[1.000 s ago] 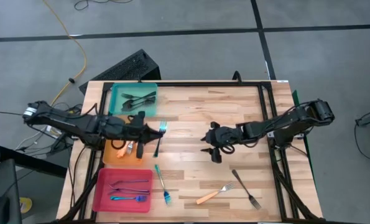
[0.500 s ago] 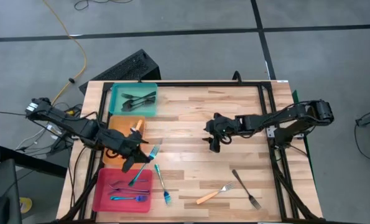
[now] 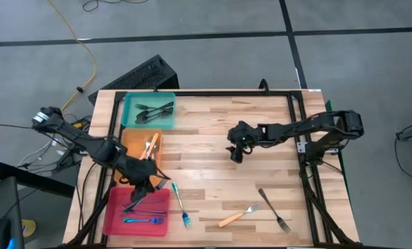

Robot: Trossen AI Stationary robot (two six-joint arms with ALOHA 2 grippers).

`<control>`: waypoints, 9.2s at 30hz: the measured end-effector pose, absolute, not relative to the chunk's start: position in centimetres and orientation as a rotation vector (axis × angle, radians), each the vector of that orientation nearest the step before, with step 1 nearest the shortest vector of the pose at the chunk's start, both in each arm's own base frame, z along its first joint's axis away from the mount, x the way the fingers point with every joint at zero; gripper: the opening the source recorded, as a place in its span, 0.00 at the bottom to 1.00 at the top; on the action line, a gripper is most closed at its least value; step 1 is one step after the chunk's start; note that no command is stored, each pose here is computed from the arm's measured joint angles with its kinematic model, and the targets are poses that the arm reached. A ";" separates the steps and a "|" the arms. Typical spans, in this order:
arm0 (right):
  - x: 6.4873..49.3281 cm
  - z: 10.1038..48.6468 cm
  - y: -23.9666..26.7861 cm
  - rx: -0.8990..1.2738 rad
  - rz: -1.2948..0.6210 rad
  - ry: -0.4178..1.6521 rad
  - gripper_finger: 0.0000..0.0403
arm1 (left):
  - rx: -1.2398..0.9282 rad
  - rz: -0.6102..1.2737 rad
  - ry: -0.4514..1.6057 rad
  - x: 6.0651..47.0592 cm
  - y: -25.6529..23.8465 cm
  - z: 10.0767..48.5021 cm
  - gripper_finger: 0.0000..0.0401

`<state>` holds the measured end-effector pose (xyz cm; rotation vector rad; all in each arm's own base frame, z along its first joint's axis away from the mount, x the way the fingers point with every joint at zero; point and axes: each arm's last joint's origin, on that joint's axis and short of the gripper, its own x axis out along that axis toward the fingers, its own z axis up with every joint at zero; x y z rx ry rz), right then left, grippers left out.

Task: Sort silverware by color (type)
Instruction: Put the blue fork into the pink bin, then put the orange fork into the orange bin

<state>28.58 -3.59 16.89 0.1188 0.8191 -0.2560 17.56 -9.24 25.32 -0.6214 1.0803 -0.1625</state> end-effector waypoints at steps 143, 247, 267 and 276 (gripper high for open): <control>30.0 14.7 -4.6 0.138 -0.229 0.807 0.63 | 0.201 -0.706 1.425 21.4 -23.4 15.1 0.00; 24.8 12.6 19.3 -0.171 0.416 0.830 0.63 | 0.220 -0.159 0.297 30.2 -11.7 34.9 0.31; 25.5 11.4 16.4 -0.289 0.361 0.976 0.54 | 0.196 -0.156 0.306 30.2 -11.7 34.8 0.31; 27.1 11.5 13.8 -0.355 0.302 0.945 0.35 | 0.198 -0.154 0.306 30.2 -11.7 34.8 0.31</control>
